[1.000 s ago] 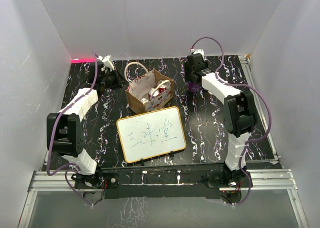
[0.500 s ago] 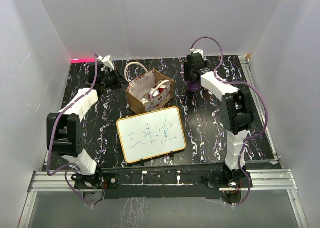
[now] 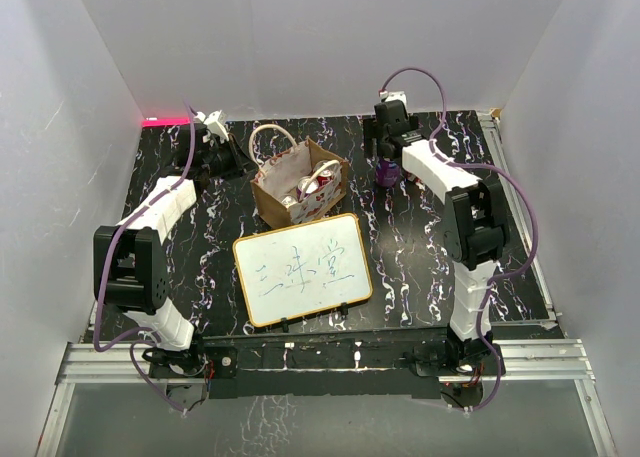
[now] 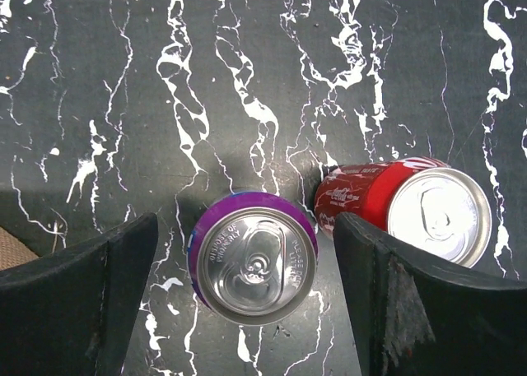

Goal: Take the beverage out of the canvas bag

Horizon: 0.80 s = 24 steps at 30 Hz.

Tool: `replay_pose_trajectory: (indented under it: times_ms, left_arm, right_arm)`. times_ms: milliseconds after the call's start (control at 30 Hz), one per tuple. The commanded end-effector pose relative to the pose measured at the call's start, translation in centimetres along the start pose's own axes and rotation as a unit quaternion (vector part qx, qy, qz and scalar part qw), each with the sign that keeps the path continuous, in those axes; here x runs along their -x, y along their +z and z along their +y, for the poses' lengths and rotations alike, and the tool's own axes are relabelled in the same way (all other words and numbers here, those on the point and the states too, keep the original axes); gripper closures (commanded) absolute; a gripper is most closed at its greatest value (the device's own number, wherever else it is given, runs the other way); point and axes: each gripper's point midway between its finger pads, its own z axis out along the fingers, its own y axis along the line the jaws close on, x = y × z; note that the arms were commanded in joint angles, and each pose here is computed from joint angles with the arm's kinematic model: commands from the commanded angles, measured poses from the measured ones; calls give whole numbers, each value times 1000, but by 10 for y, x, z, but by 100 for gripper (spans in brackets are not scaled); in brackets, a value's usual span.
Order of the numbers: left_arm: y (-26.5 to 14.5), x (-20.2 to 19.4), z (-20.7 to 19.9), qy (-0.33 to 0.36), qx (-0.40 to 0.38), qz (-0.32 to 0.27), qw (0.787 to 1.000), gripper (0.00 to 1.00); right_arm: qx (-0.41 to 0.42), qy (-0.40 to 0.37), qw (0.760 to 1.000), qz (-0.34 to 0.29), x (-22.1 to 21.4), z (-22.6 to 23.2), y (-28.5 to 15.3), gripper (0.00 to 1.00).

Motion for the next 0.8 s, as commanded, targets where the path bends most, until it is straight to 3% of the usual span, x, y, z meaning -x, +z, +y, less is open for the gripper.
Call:
replay_pose_trajectory:
  times_ms: [0, 233, 400, 767]
  left_arm:
    - [-7, 6, -7, 0, -12, -9, 1000, 100]
    - [-9, 8, -9, 1, -15, -12, 1000, 100]
    - [-9, 8, -11, 1, -20, -12, 1000, 100]
    - [-10, 8, -14, 1, -26, -13, 1000, 100]
  right_arm:
    - [18, 26, 998, -59, 53, -2, -31, 9]
    - [86, 59, 993, -55, 44, 16, -68, 9]
    - [138, 72, 985, -69, 62, 40, -98, 10]
    - [228, 40, 966, -112, 89, 151, -180, 14]
